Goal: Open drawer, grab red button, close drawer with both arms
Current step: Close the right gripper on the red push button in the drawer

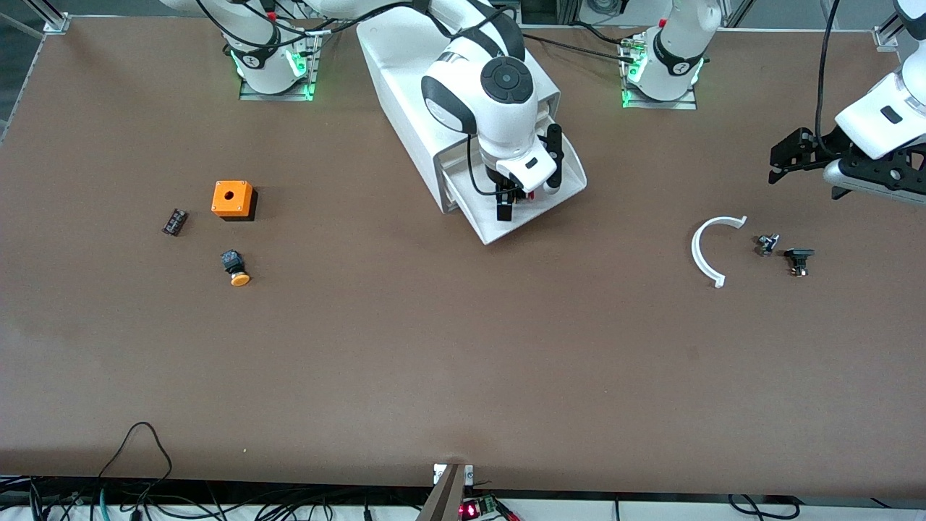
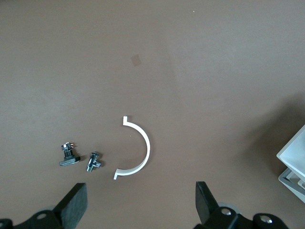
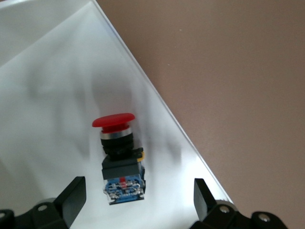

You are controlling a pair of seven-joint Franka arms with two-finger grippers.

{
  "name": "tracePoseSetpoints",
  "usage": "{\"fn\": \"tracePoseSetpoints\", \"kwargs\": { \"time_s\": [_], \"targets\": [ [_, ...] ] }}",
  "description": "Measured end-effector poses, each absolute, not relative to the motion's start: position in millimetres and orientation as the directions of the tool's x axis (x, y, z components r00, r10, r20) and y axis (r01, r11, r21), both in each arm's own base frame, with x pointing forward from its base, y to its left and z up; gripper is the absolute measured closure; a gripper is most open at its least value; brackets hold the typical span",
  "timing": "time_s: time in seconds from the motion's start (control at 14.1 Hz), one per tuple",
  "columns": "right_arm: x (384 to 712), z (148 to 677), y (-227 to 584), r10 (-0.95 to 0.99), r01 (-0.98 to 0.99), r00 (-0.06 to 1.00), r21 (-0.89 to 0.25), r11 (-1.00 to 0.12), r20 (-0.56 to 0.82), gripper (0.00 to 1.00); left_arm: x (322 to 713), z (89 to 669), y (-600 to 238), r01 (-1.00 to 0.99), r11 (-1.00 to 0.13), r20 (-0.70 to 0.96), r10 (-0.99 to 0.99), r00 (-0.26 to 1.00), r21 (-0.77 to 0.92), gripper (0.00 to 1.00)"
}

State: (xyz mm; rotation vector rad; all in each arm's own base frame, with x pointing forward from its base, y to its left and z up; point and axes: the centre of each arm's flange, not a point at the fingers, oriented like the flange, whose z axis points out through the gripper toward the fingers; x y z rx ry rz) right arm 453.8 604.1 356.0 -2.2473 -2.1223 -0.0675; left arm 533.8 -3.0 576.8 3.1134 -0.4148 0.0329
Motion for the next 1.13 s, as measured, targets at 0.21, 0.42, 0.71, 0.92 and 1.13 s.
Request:
{"fn": "tracePoseSetpoints", "kwargs": {
  "time_s": [0.21, 0.42, 0.71, 0.92, 1.13],
  "targets": [
    [451, 341, 606, 0.997, 0.998, 0.053, -0.020, -0.052, 0.050, 0.00, 534, 577, -3, -0.262, -0.965, 0.021, -0.262, 0.965, -0.002, 0.00],
    [447, 325, 609, 0.998, 0.998, 0.047, -0.033, -0.046, 0.034, 0.00, 534, 577, -3, -0.262, -0.965, 0.021, -0.262, 0.965, -0.002, 0.00],
    [442, 324, 612, 0.999, 0.999, 0.039, -0.037, -0.038, 0.029, 0.00, 534, 577, -3, -0.262, -0.965, 0.021, -0.262, 0.965, -0.002, 0.00],
    [439, 325, 614, 0.999, 0.999, 0.037, -0.040, -0.036, 0.023, 0.29, 534, 577, -3, -0.260, -0.966, 0.021, -0.260, 0.965, -0.002, 0.00],
    [440, 326, 613, 0.999, 0.998, 0.039, -0.043, -0.038, 0.019, 0.59, 534, 576, 0, -0.254, -0.967, 0.020, -0.254, 0.967, -0.002, 0.00]
  ]
}}
